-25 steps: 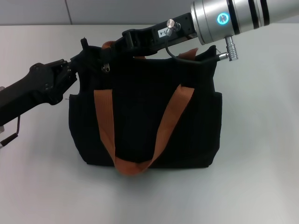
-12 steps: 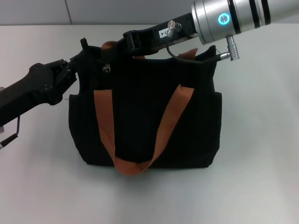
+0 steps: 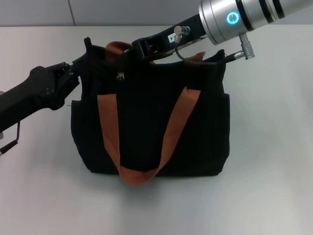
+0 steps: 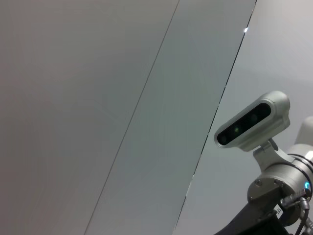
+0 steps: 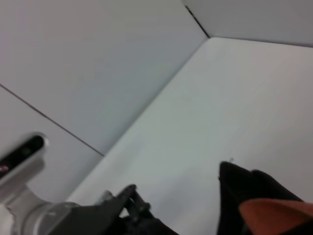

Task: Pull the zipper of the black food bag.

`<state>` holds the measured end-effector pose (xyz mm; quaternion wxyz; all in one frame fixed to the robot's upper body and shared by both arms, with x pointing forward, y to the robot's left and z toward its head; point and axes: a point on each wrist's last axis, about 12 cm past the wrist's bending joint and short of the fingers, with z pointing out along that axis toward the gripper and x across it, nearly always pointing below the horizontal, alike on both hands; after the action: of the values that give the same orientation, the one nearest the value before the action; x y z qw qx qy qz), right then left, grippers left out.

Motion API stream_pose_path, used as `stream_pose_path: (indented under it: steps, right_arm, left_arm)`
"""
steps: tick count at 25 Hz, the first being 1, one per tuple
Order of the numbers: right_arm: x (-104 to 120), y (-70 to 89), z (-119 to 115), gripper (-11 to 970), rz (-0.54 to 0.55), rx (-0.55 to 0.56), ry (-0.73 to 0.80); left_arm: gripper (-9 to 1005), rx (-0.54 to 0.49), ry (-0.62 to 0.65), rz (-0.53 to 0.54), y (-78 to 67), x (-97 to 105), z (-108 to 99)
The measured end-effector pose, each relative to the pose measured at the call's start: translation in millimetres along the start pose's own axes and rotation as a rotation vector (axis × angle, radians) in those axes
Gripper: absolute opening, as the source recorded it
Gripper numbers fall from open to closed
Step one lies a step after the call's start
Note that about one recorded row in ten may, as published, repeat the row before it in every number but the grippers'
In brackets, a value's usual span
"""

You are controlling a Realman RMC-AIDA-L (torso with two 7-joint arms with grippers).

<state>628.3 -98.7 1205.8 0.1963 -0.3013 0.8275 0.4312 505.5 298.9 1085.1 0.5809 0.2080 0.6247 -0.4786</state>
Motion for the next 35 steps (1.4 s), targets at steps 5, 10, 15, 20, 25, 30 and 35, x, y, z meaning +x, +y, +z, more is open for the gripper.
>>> stream_pose_path:
  steps: [5, 10, 15, 20, 25, 30, 35]
  right_arm:
    - [-2, 5.0, -3, -1, -0.008, 0.058, 0.027]
    - [-1, 8.2, -6, -1, -0.013, 0.119, 0.05]
    - [0, 9.4, -10, -1, -0.019, 0.167, 0.074]
    - [3, 9.9, -16, -1, -0.031, 0.223, 0.079]
    - [7, 12.1, -25, -1, -0.053, 0.277, 0.076]
    - [14, 17.5, -39, -1, -0.068, 0.349, 0.067]
    - [23, 22.4, -56, -1, -0.068, 0.406, 0.047]
  left_arm:
    - [140, -0.009, -0.005, 0.001, 0.9, -1, -2]
    - [141, -0.01, -0.008, -0.001, 1.4, -2, -2]
    - [142, -0.011, -0.007, -0.002, 1.6, -2, -3]
    - [143, -0.016, -0.006, 0.0, 2.5, -3, -4]
    - [144, -0.022, -0.002, 0.005, 4.0, -5, -5]
    - [145, -0.032, -0.009, 0.006, 5.6, -7, -8]
    - [146, -0.036, -0.012, 0.006, 5.9, -7, -10]
